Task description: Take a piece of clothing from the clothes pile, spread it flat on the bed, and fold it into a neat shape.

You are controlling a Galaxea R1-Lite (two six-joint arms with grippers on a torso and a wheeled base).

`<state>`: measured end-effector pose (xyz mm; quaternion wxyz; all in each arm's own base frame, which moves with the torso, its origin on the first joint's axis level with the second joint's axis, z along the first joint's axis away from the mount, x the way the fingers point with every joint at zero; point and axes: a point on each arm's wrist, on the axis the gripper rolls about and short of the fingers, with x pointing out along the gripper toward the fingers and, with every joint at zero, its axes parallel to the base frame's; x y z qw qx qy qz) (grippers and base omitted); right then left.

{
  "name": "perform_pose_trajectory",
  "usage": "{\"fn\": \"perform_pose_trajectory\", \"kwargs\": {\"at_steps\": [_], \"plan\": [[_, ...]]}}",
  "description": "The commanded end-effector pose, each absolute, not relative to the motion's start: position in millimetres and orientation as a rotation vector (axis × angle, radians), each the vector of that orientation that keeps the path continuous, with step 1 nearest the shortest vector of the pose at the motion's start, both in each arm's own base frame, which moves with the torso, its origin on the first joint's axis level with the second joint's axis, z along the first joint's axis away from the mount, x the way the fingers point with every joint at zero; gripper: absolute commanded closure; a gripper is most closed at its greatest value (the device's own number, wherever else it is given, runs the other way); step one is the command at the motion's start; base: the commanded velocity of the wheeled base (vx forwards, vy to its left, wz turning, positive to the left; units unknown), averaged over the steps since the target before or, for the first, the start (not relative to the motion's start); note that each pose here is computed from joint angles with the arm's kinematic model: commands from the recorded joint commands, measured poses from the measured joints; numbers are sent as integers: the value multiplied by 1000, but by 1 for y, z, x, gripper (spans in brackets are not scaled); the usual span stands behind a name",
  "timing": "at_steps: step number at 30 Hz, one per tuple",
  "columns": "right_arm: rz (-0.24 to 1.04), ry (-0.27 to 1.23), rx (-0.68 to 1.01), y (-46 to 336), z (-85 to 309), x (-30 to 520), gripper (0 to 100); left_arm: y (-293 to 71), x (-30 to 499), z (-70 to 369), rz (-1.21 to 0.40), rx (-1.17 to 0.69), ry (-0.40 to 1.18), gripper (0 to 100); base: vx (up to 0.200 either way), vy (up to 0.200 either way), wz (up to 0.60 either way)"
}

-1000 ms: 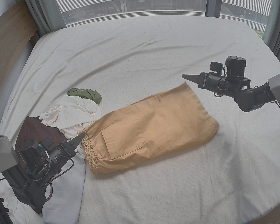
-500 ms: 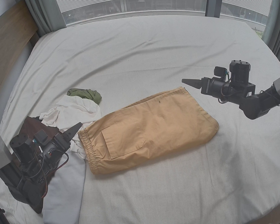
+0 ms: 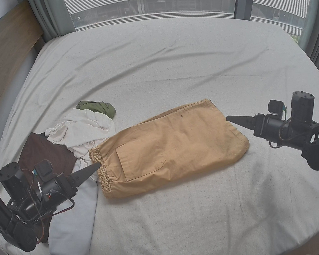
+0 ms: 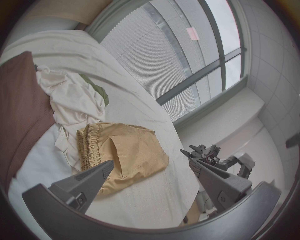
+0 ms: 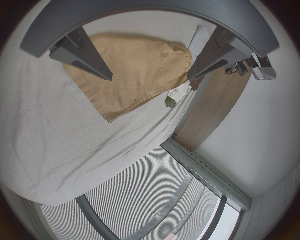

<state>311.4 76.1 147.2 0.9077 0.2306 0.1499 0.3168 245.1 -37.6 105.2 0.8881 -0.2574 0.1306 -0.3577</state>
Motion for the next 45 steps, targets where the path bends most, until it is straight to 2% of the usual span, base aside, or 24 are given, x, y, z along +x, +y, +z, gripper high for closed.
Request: {"fn": "perform_pose_trajectory", "kwargs": {"at_steps": [1,9,10,14,30,45], "plan": [[670,297,479,74,154,292,0,-42,234,106,-768,-481,264,0,0,0,0],[659,338,486,73,145,288,0,-43,238,99,-681,-341,216,0,0,0,0],[658,348,487,74,143,287,0,-42,240,93,-672,-248,203,0,0,0,0],[647,383,493,74,132,292,0,-41,243,87,-663,-140,184,0,0,0,0],[580,582,522,80,63,318,0,-39,244,85,-645,-118,183,0,0,0,0],[564,645,567,88,41,331,0,-33,248,83,-622,-122,190,0,0,0,0]]}}
